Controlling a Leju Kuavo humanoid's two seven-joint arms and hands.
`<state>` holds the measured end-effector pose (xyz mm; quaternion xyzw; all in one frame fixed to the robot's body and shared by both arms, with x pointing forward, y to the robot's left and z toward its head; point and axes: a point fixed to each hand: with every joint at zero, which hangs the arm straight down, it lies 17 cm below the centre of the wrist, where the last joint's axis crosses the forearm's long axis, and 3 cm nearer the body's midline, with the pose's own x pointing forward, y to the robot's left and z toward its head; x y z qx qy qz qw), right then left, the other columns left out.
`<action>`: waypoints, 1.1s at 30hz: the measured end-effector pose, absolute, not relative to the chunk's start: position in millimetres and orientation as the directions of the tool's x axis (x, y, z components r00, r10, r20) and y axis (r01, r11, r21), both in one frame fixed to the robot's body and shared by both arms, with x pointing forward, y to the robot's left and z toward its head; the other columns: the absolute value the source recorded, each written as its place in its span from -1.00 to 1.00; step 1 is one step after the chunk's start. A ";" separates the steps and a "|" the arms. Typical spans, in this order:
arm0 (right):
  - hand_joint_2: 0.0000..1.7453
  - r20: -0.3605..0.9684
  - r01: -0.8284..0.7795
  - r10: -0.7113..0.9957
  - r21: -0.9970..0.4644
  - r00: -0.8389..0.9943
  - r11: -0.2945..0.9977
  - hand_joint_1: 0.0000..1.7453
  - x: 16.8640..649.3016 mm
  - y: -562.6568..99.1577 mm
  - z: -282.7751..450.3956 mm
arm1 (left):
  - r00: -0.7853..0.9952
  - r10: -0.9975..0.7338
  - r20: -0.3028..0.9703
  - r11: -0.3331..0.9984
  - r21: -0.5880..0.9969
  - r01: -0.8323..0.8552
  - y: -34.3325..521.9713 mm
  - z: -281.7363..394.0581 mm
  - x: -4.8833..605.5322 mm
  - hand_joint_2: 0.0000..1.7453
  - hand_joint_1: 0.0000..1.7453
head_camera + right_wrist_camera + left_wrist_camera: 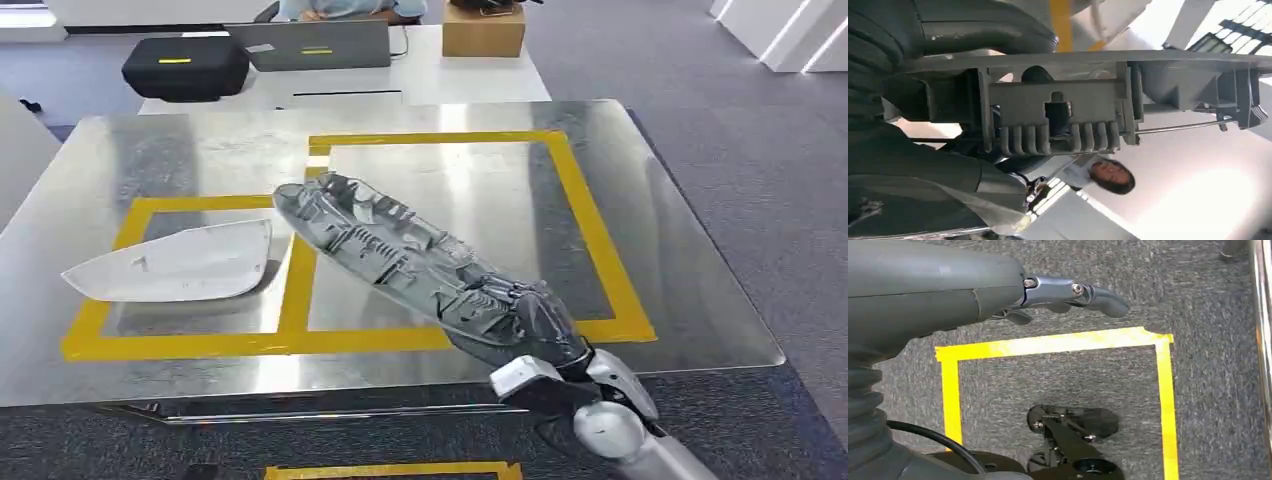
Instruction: Take the parts from the cabinet and place them on the table.
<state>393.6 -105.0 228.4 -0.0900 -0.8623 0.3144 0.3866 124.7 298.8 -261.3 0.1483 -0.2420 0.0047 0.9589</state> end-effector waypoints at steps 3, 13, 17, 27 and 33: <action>1.00 0.557 -0.042 0.496 -0.692 -0.666 0.721 1.00 419.5 -108.3 222.3 | 0.882 -0.081 0.465 0.960 0.275 -0.057 295.8 -261.5 125.6 1.00 -1.00; 1.00 0.377 -0.050 0.724 -0.902 -0.578 0.430 1.00 503.5 -114.5 181.7 | 0.856 -0.168 0.490 0.967 0.249 0.047 280.3 -257.5 148.7 1.00 -1.00; 1.00 0.294 -0.080 0.780 -0.950 -0.553 0.302 1.00 527.2 -113.6 159.0 | 0.850 -0.203 0.485 0.961 0.263 0.080 279.1 -256.1 157.6 1.00 -1.00; 1.00 0.163 -0.129 0.827 -0.985 -0.538 0.111 1.00 550.8 -98.5 127.2 | 0.870 -0.243 0.429 0.948 0.294 0.120 282.7 -259.9 151.8 1.00 -1.00; 1.00 0.187 -0.162 0.809 -0.980 -0.557 0.115 1.00 548.7 -87.4 122.3 | 0.884 -0.254 0.393 0.944 0.299 0.139 284.2 -263.1 143.7 1.00 -1.00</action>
